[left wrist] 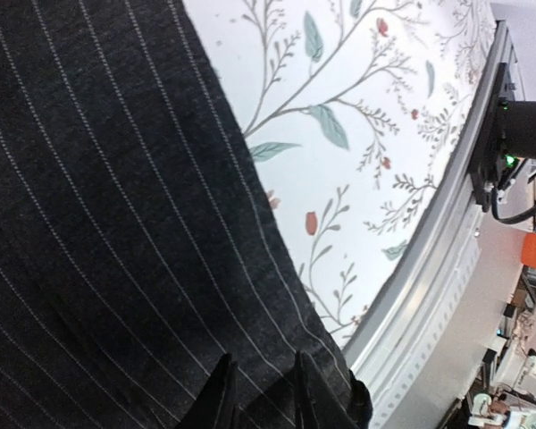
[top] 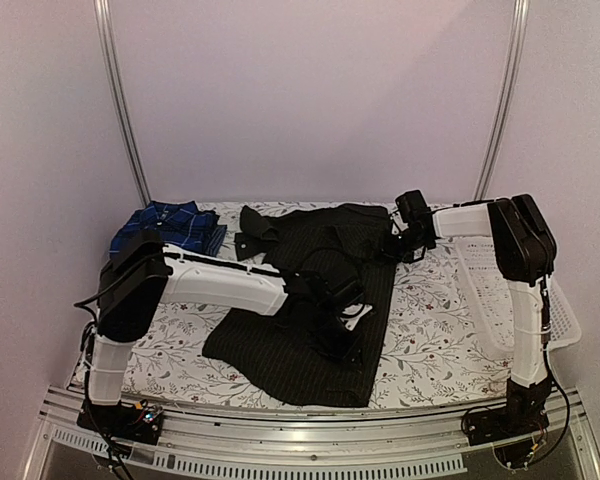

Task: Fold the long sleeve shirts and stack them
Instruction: Move the 1/3-folded shirt to the center of the board.

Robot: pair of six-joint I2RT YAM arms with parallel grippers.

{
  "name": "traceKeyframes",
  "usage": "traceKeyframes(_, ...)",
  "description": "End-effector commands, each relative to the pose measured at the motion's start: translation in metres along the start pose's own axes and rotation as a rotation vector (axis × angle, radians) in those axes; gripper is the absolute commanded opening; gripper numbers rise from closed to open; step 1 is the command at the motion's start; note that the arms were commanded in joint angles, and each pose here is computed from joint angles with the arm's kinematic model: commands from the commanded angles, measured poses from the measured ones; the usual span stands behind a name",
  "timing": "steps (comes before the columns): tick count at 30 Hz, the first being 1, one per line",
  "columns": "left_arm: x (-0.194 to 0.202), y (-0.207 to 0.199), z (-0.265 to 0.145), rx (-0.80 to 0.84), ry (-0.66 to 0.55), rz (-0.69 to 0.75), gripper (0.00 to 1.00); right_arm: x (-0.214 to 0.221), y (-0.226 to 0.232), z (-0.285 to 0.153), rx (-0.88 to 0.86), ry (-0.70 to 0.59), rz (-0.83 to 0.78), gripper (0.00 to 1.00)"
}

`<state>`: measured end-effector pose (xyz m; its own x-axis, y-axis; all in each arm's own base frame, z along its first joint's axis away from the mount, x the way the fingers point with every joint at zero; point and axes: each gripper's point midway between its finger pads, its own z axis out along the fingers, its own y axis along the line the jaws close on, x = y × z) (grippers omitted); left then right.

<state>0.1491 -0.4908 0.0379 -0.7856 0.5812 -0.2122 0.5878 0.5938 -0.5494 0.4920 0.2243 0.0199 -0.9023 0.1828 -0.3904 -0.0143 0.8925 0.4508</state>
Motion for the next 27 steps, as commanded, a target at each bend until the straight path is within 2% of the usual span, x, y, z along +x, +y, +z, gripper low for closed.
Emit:
traceKeyframes(1, 0.01, -0.011, 0.012, 0.028, 0.042, 0.039, 0.22, 0.02, -0.018, 0.016, 0.043, 0.093, -0.001, 0.0)
traceKeyframes(9, 0.025, -0.034, 0.036, 0.066, 0.091, 0.093, 0.23, 0.022, -0.021, 0.021, 0.049, 0.103, -0.003, 0.0)
traceKeyframes(13, 0.041, -0.03, 0.047, 0.056, 0.139, 0.081, 0.22, 0.018, -0.02, 0.02, 0.048, 0.097, -0.002, 0.0)
traceKeyframes(27, 0.092, -0.064, 0.037, 0.138, 0.237, 0.154, 0.22, 0.016, -0.031, 0.028, 0.069, 0.111, 0.002, 0.0)
